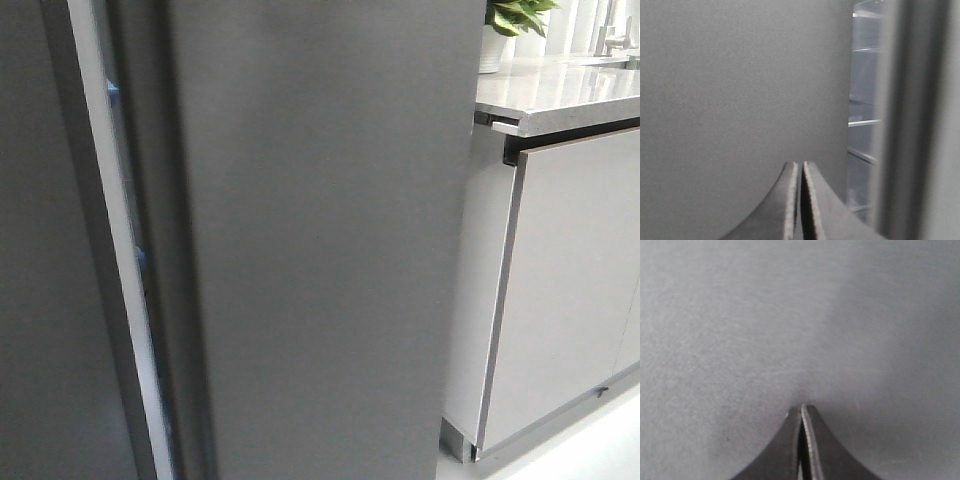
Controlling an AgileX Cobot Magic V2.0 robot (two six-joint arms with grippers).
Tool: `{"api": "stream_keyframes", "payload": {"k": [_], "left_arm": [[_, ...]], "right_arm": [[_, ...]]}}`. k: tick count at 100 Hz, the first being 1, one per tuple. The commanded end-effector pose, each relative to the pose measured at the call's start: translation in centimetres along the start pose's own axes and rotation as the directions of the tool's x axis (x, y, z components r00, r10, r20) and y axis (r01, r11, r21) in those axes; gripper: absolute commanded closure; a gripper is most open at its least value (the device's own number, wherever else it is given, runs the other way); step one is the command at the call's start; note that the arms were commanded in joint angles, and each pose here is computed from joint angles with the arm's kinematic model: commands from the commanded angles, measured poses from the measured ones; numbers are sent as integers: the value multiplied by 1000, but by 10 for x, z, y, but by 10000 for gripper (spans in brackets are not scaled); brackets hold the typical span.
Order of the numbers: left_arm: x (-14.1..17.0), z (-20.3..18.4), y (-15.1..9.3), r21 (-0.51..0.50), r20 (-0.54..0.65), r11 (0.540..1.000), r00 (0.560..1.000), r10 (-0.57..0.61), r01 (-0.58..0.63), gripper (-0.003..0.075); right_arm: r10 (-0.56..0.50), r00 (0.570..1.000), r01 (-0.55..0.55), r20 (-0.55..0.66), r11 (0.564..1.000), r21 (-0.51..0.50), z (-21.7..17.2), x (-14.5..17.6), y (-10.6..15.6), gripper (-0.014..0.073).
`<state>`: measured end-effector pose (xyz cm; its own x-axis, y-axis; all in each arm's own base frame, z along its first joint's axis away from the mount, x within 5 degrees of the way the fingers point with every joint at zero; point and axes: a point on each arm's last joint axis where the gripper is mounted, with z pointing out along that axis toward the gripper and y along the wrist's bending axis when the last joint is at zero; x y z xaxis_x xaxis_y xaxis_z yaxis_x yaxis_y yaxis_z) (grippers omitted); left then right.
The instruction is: Close fridge door
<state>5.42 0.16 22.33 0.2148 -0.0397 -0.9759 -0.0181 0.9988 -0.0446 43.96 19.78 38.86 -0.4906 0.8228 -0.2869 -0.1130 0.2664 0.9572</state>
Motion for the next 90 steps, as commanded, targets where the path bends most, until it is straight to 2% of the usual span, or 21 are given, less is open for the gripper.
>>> {"api": "stream_keyframes", "payload": {"k": [1,20,51,60,72,90], "left_arm": [[5,-1,0,2,47,1000,999,-9,9,740],[5,-1,0,2,47,1000,999,-9,9,740],[5,-1,0,4,47,1000,999,-9,9,740],[5,-1,0,4,47,1000,999,-9,9,740],[5,-1,0,4,47,1000,999,-9,9,740],[5,-1,0,4,47,1000,999,-9,9,740]], "right_arm": [[-62,996,67,60,993,-93,14,-2,25,641],[-108,994,108,10,979,-175,48,9,24,641],[-151,988,146,-21,977,-155,48,10,21,641],[-166,986,161,-32,979,-126,42,6,21,641],[-241,970,240,-18,969,-55,27,0,15,641],[-319,946,315,56,947,68,-19,-23,3,641]]}}
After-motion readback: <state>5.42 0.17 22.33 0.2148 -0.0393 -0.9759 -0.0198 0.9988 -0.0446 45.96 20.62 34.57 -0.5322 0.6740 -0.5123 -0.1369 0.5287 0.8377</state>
